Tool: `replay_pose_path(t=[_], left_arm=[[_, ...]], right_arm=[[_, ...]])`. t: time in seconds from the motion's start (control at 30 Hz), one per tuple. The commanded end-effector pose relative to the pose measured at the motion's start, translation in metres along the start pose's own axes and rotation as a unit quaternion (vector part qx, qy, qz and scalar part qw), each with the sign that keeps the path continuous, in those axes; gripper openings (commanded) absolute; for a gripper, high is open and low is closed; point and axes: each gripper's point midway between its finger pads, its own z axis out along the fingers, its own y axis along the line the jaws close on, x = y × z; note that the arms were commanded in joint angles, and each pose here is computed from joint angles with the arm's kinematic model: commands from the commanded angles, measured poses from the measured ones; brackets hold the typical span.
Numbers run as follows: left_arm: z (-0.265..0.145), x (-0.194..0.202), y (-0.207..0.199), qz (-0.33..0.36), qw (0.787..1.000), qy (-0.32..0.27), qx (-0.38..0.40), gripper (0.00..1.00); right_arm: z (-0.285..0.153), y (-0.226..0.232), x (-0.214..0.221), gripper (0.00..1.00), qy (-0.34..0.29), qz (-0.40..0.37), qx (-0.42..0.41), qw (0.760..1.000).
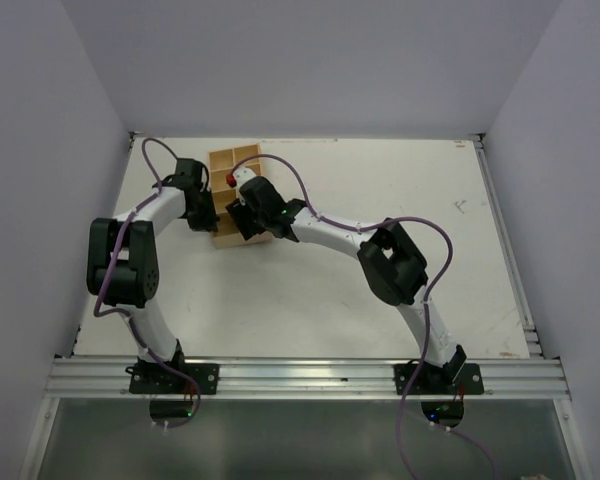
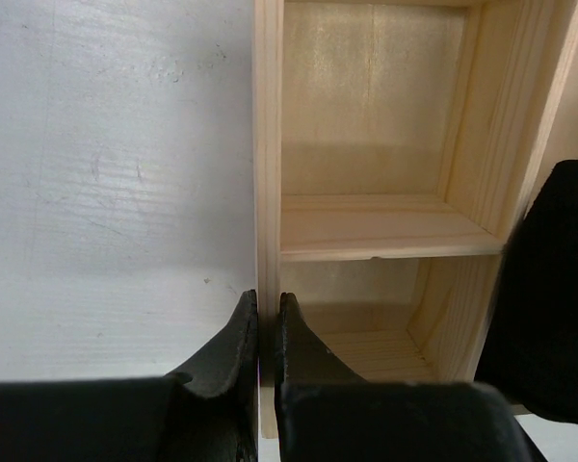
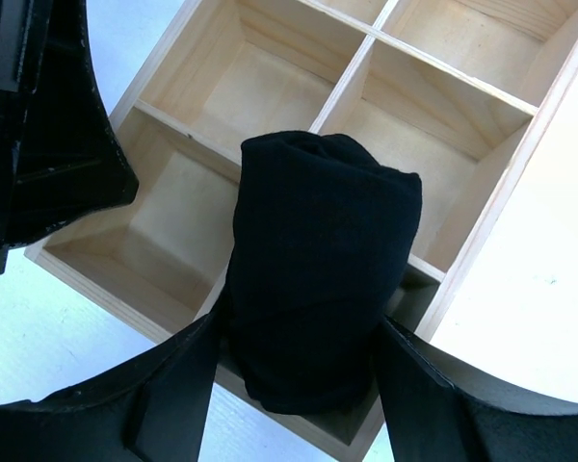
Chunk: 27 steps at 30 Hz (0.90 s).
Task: Roll the underwear
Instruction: Place the rolled underwear into the container
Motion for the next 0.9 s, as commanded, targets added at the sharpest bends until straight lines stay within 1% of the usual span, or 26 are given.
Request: replay_pose_path(t=[0.0, 0.13, 0.23, 0.4, 0.53, 0.57, 0.7, 0.73, 0.87], left_arm=[[0.006, 0.007, 0.014, -0.023, 0.999, 0.021, -0.032, 0.00], [0.008, 0.004, 0.016, -0.021, 0.999, 0.022, -0.039, 0.00], [0.008, 0.000, 0.014, -0.019, 0.999, 0.018, -0.038, 0.00], [0.010, 0.002, 0.015, -0.018, 0.999, 0.022, -0.039, 0.00], [0.009, 0.001, 0.015, -0.016, 0.999, 0.021, -0.039, 0.00], [0.009, 0.001, 0.015, -0.015, 0.999, 0.022, -0.039, 0.00], [0.009, 0.001, 0.015, -0.014, 0.999, 0.024, -0.040, 0.00], [0.009, 0.001, 0.015, -0.012, 0.999, 0.024, -0.040, 0.00], [0.009, -0.003, 0.019, -0.012, 0.998, 0.018, -0.052, 0.00]], right_arm=[[-0.023, -0.004, -0.017, 0.68, -0.001, 0.012, 0.008, 1.000], [-0.024, -0.003, -0.022, 0.70, -0.007, 0.014, 0.005, 1.000], [-0.025, -0.003, -0.025, 0.73, -0.011, 0.015, 0.005, 1.000], [-0.026, -0.002, -0.036, 0.75, -0.033, 0.020, 0.002, 0.999], [-0.025, -0.005, -0.045, 0.77, -0.040, 0.020, 0.016, 0.999], [-0.022, -0.006, -0.042, 0.79, -0.034, 0.019, 0.019, 0.999], [-0.024, -0.012, -0.048, 0.81, -0.043, 0.020, 0.033, 0.998], [-0.025, -0.011, -0.051, 0.84, -0.048, 0.021, 0.033, 0.998], [-0.028, -0.014, -0.058, 0.86, -0.057, 0.022, 0.040, 0.997]])
